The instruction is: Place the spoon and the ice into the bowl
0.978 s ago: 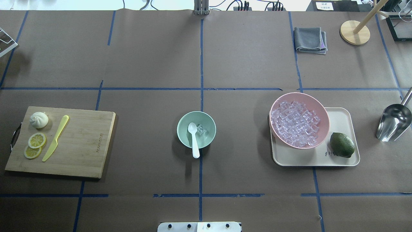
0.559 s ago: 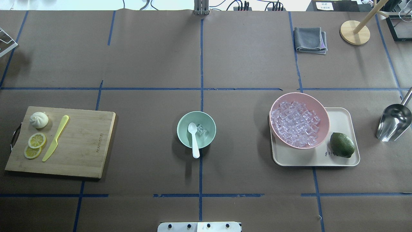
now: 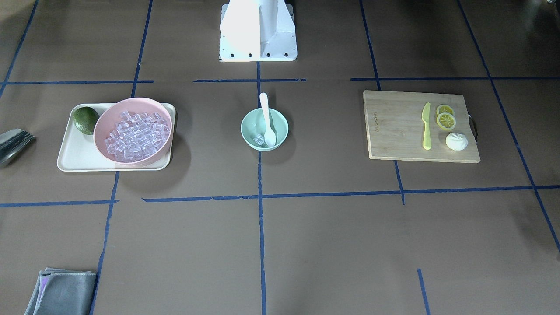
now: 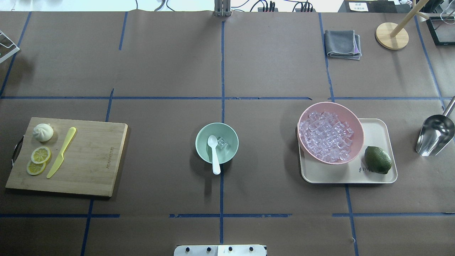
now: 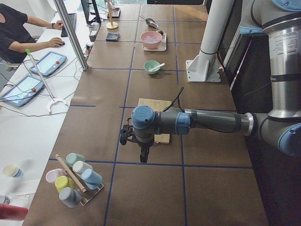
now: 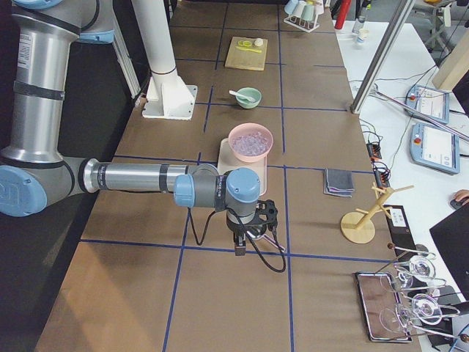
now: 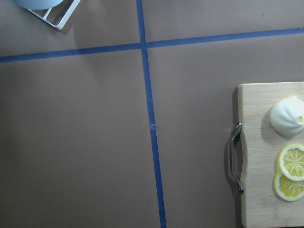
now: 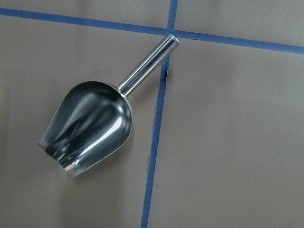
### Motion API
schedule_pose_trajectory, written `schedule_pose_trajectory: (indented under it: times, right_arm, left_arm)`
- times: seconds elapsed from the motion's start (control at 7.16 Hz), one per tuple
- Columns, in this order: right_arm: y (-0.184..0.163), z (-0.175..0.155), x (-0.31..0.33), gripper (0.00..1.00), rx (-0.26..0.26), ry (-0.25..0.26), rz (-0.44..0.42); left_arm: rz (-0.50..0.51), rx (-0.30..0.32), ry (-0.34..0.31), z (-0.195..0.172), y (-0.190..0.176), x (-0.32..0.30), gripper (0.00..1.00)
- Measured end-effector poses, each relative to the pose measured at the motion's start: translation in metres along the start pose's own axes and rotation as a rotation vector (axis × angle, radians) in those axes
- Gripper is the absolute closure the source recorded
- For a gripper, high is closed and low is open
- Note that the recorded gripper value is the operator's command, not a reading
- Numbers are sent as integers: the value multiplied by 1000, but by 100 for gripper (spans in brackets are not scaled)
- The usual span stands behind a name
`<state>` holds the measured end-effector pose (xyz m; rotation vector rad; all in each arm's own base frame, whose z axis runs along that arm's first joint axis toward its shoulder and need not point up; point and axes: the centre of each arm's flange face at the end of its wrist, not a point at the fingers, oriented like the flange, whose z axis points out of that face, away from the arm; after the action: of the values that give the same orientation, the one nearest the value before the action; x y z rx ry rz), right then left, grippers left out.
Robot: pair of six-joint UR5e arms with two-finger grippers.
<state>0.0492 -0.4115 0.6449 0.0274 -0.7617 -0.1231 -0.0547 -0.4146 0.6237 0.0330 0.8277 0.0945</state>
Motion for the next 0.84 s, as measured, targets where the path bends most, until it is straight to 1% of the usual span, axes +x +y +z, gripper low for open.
schedule_pose_trajectory:
  times: [0.28,0.84]
  right_arm:
    - [-4,0,-1,0,3,-8,1]
    - [-12,-4,-4,0,12,-6,-8]
  left_arm:
    - [-2,-4,-1,2,1,-1,0]
    - [-6,-10,-4,4,2,-3,0]
